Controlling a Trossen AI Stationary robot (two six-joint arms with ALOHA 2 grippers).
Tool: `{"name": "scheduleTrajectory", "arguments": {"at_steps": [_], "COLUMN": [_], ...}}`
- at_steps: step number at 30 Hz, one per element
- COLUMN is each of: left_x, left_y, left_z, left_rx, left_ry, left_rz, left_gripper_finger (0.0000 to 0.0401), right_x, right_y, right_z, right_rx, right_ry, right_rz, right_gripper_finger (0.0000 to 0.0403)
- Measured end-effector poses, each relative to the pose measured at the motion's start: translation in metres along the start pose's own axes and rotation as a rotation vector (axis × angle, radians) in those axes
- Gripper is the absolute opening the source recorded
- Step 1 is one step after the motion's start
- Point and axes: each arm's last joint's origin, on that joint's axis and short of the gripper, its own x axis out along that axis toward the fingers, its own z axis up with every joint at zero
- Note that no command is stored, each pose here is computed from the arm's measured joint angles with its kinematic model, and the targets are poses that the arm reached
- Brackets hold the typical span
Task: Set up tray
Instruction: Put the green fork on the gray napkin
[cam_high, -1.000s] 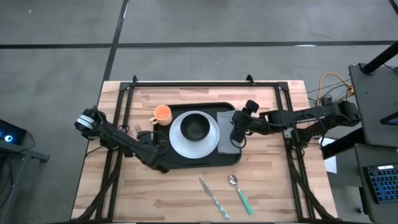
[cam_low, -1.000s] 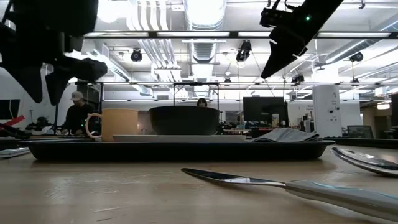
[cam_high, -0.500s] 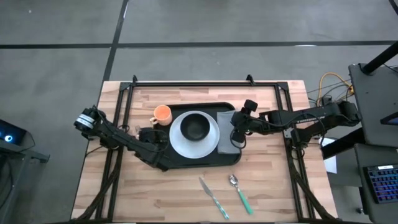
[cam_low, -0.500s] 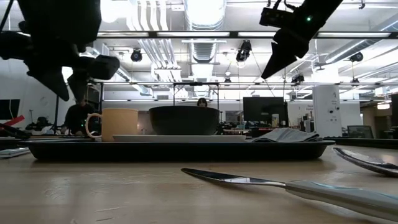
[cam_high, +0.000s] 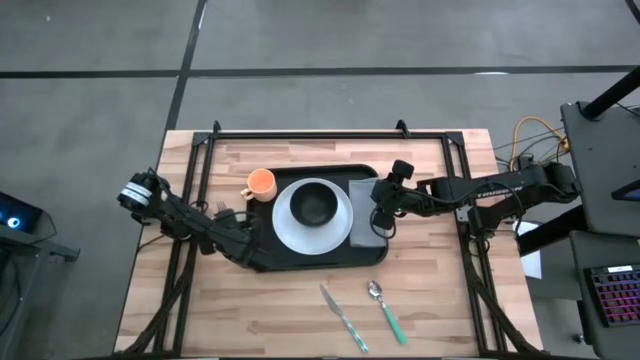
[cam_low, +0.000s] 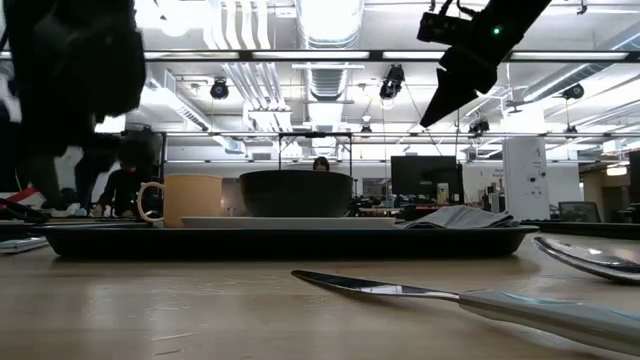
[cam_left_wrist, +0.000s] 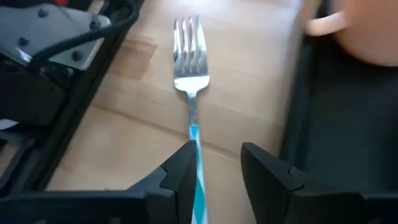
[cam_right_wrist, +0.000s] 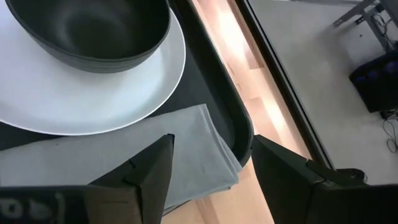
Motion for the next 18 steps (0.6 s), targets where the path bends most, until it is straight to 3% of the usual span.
{"name": "scheduleTrajectory", "arguments": {"at_steps": [10, 18], "left_x": [0.028, 0.043], "left_y": [0.015, 0.018], "left_z": [-0.001, -0.007], "left_rx": [-0.004, -0.022], "left_ry": [0.033, 0.065], "left_rz": [0.049, 0.008], "left_gripper_finger": [0.0106, 0.0106], "right_x": [0.0, 0.0], "right_y": [0.0, 0.0], "right_z": [0.0, 0.0], "right_rx": [-0.015, -0.011], "right_ry": [0.001, 0.0], "right_rz": [0.0, 0.0], "right_gripper_finger": [0.0206, 0.0206]}}
